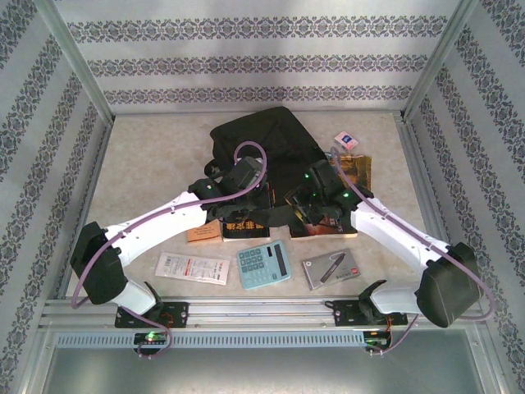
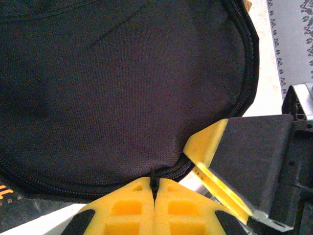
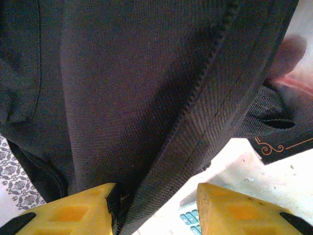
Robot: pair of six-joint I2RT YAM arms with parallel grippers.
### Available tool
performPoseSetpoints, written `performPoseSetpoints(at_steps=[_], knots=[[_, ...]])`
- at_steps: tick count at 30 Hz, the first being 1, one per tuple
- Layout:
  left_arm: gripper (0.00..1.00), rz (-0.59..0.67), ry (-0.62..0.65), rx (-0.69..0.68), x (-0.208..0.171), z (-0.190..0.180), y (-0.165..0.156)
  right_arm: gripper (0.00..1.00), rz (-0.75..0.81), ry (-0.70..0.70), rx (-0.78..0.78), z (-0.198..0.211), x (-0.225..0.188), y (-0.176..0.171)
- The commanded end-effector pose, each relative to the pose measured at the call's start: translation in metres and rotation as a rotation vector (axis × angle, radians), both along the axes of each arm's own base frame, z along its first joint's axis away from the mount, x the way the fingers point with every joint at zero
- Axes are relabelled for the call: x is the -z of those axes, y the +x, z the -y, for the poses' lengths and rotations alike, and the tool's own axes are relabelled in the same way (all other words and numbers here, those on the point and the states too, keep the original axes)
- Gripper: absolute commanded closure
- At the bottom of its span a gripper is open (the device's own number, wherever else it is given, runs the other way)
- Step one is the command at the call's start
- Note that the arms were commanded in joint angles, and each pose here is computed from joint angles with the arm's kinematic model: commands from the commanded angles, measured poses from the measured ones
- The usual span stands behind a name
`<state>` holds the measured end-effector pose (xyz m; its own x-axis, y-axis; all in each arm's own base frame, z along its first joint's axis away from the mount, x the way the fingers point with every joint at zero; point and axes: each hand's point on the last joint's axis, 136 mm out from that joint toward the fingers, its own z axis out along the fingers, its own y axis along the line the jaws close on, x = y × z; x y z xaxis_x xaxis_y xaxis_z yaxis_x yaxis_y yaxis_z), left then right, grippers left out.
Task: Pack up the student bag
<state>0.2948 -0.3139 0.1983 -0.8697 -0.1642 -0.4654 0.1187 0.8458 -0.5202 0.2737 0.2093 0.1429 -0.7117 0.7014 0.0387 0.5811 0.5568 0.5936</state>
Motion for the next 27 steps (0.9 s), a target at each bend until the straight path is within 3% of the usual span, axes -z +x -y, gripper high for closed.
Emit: performPoseSetpoints(at_steps=[1, 4, 8, 10, 15, 27], knots=[[1.0, 0.057, -0.047, 0.0, -0.02, 0.004, 0.0, 0.56, -0.013, -0.011, 0.009, -0.004, 0.01, 0.001], [1.0, 0.057, -0.037, -0.002, -0.018, 0.003, 0.0, 0.68, -0.014, -0.025, 0.012, -0.005, 0.014, 0.005], [1.0, 0.067, 0.018, -0.014, -0.012, -0.007, 0.0, 0.95, -0.013, -0.073, 0.028, 0.006, 0.018, 0.004], [1.0, 0.076, 0.057, -0.025, -0.007, -0.016, 0.0, 1.0, -0.004, -0.078, 0.033, 0.008, 0.017, 0.004], [1.0, 0.095, 0.137, -0.059, 0.001, -0.039, -0.001, 1.0, 0.017, -0.105, 0.033, 0.017, 0.016, 0.002], [1.0, 0.101, 0.188, -0.152, 0.008, -0.083, 0.008, 1.0, 0.054, -0.164, 0.014, 0.028, 0.015, 0.002]])
